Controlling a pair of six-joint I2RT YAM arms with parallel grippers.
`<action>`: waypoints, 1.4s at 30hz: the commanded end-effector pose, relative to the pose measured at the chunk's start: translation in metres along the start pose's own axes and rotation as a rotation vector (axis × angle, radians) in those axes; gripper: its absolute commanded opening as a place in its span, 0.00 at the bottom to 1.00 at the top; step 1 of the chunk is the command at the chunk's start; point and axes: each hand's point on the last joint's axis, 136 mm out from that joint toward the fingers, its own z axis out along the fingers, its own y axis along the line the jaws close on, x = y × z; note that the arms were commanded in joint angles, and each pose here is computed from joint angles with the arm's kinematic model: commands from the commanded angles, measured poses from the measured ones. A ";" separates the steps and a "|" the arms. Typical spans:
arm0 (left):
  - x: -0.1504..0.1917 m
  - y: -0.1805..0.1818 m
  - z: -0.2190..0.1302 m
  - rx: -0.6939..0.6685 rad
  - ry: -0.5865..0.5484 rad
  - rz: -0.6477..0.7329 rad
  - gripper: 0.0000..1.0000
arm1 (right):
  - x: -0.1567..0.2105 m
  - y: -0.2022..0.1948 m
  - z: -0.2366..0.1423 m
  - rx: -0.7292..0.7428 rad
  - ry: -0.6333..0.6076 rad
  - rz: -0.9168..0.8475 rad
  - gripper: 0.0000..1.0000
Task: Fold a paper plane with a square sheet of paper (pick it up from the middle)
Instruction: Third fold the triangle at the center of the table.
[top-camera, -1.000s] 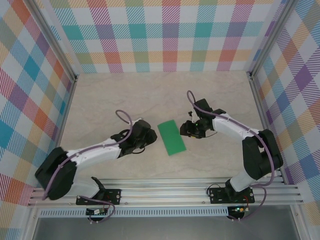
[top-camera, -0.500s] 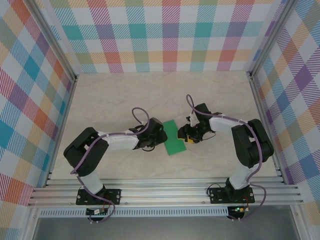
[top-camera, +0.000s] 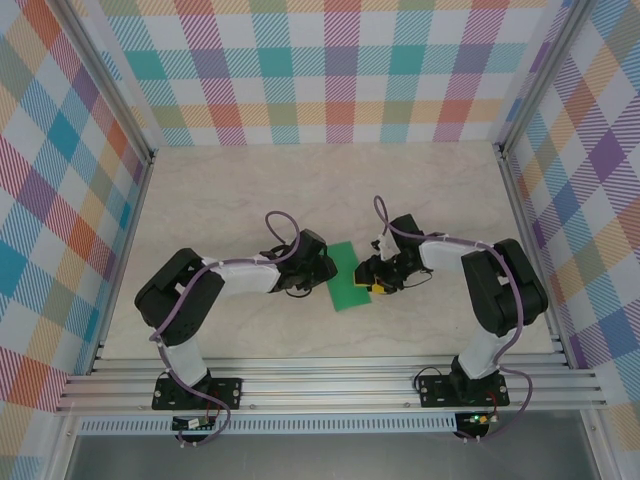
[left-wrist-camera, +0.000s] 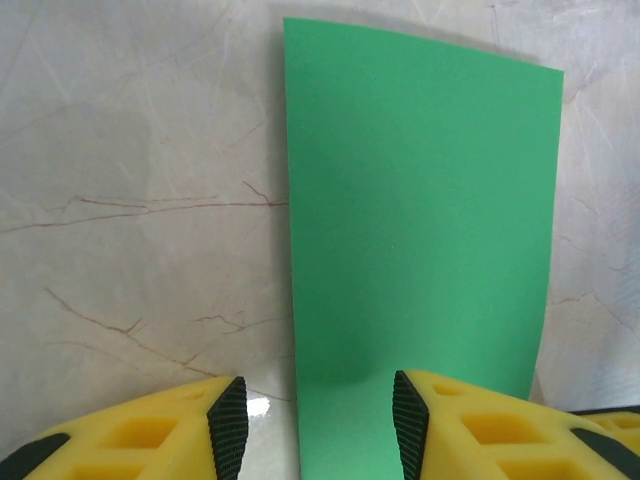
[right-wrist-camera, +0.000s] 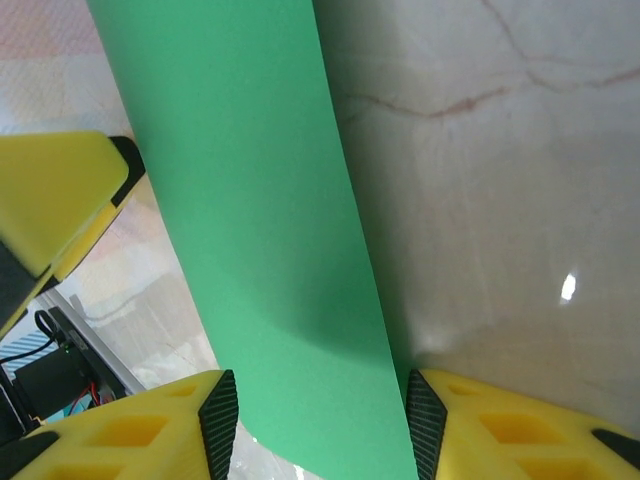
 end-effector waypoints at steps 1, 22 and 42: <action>-0.010 -0.021 0.020 0.082 -0.004 0.020 0.46 | 0.005 0.012 -0.008 -0.064 -0.011 -0.019 0.50; -0.011 -0.048 0.036 0.108 0.067 0.144 0.44 | -0.004 0.010 -0.007 -0.063 -0.033 -0.008 0.51; -0.015 -0.057 0.024 0.132 0.046 0.153 0.43 | -0.031 0.005 -0.011 -0.078 -0.052 -0.001 0.51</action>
